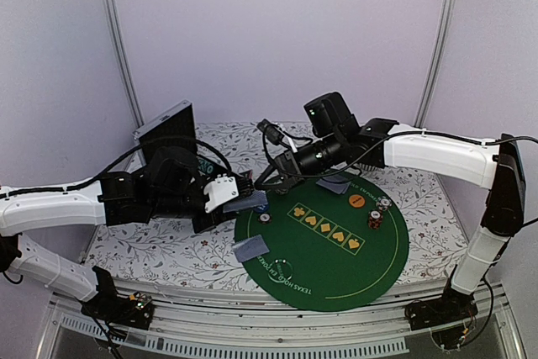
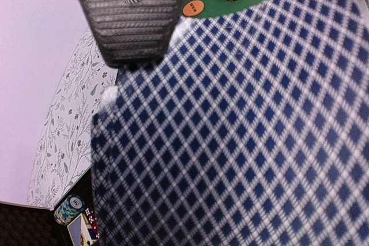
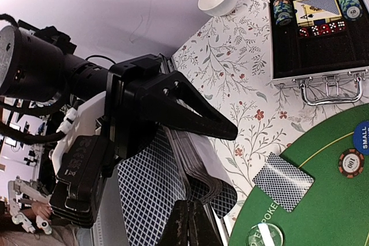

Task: Distribute texas hold em gaming equipment
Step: Pick up the poker card from the face-down deck piles, then distribute the poker card in the small blind area.

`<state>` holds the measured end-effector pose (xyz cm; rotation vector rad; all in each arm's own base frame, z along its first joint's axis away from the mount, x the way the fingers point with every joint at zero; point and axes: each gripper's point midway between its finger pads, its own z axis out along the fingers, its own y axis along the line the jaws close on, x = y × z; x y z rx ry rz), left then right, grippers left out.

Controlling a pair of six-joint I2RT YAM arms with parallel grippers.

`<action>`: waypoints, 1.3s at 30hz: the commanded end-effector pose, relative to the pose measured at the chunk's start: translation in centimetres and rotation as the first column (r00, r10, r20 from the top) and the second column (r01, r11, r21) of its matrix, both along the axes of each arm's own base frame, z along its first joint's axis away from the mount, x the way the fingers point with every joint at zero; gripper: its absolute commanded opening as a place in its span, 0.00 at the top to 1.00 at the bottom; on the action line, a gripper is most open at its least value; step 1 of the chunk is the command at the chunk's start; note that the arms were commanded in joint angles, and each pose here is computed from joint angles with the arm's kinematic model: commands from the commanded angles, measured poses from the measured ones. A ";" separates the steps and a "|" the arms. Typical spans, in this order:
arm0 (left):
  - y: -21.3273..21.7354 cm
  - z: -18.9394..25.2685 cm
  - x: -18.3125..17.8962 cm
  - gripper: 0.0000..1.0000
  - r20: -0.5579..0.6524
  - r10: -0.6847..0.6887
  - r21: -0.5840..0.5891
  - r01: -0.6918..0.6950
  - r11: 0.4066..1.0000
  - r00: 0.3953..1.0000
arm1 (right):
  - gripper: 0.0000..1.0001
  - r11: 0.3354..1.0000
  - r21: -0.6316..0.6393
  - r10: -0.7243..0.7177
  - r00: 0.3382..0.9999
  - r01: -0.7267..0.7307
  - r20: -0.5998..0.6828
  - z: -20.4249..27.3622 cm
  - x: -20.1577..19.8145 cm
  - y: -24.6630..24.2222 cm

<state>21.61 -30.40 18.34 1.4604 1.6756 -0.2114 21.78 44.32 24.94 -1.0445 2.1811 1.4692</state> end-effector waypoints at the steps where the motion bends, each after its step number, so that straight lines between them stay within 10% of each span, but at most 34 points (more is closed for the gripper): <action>1: -0.2 0.9 0.2 0.58 0.019 -0.005 -0.035 0.005 0.999 1.000 | 0.97 1.000 0.019 -0.007 1.000 0.007 0.014 1.4 0.0 -0.7; 27: -0.2 1.3 0.1 0.58 0.023 -0.009 -0.046 0.010 0.999 1.000 | 0.98 0.938 0.145 -0.339 0.916 0.314 0.215 9.5 6.1 -9.8; 32: -0.2 1.6 0.1 0.58 0.028 -0.007 -0.052 0.009 0.999 1.000 | 0.98 0.868 0.049 -0.486 0.826 0.494 0.285 5.8 9.4 -13.7; 39: -0.2 1.7 0.1 0.58 0.028 -0.005 -0.055 0.007 0.998 1.000 | 0.98 0.956 -0.007 -0.288 0.938 0.294 0.195 -2.3 7.7 -10.3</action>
